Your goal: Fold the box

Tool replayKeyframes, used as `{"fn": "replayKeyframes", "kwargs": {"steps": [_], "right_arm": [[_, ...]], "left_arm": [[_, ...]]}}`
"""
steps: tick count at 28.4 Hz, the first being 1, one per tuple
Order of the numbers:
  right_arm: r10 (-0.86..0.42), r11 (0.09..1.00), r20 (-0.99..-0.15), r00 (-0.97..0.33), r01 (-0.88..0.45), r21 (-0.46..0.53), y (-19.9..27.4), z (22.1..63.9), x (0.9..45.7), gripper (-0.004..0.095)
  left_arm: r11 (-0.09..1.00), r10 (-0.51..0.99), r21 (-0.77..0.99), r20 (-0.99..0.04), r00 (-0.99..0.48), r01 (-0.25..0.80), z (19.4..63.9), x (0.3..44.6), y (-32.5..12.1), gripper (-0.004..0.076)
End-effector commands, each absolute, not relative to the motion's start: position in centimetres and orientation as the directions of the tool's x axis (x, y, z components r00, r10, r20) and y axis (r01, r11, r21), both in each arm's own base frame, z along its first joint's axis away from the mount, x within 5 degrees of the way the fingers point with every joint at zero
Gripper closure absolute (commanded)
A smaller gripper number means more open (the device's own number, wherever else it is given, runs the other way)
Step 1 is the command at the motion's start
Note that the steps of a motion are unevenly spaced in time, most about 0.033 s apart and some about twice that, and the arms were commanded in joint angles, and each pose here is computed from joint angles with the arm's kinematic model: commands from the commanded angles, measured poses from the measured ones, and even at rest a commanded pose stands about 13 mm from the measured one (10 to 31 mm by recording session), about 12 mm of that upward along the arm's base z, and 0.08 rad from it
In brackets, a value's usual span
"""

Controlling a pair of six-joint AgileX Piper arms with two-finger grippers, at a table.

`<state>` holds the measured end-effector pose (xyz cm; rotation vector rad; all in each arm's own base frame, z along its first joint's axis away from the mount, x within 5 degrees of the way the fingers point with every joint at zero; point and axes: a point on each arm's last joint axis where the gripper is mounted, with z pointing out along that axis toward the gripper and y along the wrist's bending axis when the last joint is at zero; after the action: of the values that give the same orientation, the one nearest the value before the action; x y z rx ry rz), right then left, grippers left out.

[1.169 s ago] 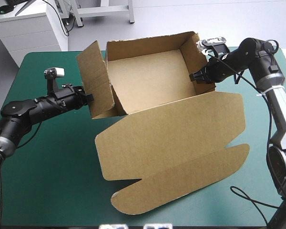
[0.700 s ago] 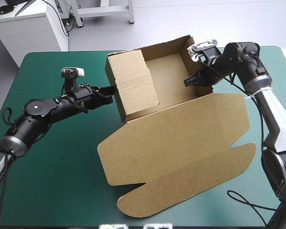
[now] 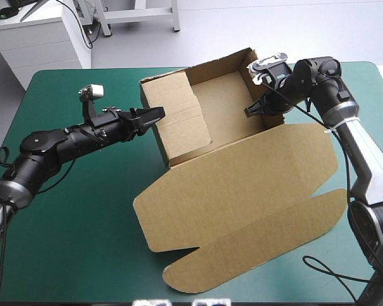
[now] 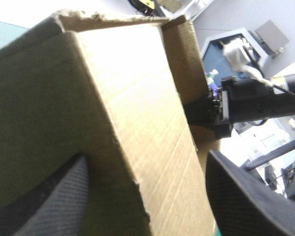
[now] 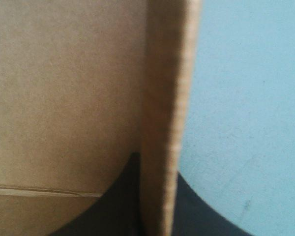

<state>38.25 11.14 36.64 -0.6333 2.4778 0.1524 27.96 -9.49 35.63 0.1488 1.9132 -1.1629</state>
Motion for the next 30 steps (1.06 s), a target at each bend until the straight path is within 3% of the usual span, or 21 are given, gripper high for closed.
{"fn": "replayKeyframes", "kwargs": {"steps": [1,12,17,24,30], "right_arm": [[-0.369,0.883,-0.656,-0.658,-0.468,-0.027,11.3,39.8,37.1,0.092],[-0.347,0.892,-0.656,-0.67,-0.451,-0.012,11.3,39.8,37.1,0.092],[-0.341,0.894,-0.656,-0.673,-0.447,-0.006,11.4,39.8,37.1,0.092],[-0.337,0.896,-0.663,-0.669,-0.445,-0.006,11.4,39.9,37.1,0.092],[-0.323,0.897,-0.695,-0.642,-0.442,-0.009,11.3,40.7,36.9,0.092]], "left_arm": [[0.431,-0.361,-0.703,-0.709,-0.605,0.566,38.4,26.8,-9.5,0.0237],[0.461,-0.355,-0.692,-0.718,-0.599,0.556,38.2,26.9,-9.4,0.0281],[0.427,-0.38,-0.766,-0.635,-0.673,0.481,37.9,26.8,-9.6,0.0295],[0.61,-0.301,-0.691,-0.654,-0.694,0.387,38.4,26.4,-13.2,0.0296],[0.731,-0.32,-0.631,-0.653,-0.686,0.26,39.6,25.8,-15.0,0.0302]]}}
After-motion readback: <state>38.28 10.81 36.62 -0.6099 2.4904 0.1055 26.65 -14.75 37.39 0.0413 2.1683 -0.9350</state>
